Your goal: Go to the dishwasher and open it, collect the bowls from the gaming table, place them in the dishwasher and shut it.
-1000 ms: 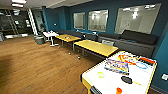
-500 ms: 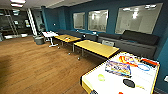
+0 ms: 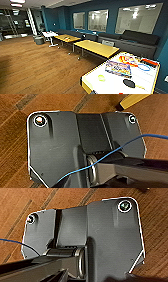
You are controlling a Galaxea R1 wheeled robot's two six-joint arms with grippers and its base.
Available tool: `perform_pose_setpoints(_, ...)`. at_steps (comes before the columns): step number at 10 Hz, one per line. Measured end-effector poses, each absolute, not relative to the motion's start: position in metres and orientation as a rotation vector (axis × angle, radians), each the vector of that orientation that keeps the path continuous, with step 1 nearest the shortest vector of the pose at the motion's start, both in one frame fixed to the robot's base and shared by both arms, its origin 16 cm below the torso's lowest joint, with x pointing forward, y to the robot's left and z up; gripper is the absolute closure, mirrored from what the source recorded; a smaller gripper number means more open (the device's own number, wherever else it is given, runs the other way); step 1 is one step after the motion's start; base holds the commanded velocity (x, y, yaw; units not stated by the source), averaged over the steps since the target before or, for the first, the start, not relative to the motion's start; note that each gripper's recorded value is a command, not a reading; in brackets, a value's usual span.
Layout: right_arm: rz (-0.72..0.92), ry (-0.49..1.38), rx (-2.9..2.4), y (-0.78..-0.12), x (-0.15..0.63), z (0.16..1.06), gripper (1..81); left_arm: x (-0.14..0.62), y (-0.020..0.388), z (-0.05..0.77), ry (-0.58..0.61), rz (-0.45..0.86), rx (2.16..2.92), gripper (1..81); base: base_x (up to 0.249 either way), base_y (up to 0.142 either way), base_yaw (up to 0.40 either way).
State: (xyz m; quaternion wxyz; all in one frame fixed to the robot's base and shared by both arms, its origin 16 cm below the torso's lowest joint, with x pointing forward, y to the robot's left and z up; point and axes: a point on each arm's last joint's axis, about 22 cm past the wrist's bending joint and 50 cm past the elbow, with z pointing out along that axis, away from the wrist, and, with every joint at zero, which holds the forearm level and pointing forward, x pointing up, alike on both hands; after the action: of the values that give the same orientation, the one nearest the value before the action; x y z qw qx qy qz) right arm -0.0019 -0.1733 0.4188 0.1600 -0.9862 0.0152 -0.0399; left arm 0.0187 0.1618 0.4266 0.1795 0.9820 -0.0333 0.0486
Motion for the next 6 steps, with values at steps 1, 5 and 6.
perform_pose_setpoints(1, -0.116, 0.042, -2.817, -0.1732, -0.0014, 0.4189, 1.0, 0.0192, 0.1618, 0.4267, -0.094, 0.138, 2.776, 1.0, 0.0, 0.0, -0.096)
perform_pose_setpoints(5, -0.116, 0.043, -2.817, -0.1732, -0.0015, 0.4188, 1.0, 0.0202, 0.1576, 0.4285, -0.119, 0.146, 2.761, 1.0, 0.0, 0.0, -0.256)
perform_pose_setpoints(6, -0.117, 0.043, -2.817, -0.1732, -0.0012, 0.4189, 1.0, 0.0159, 0.1548, 0.4291, -0.122, 0.137, 2.754, 1.0, 0.0, 0.0, -0.341)
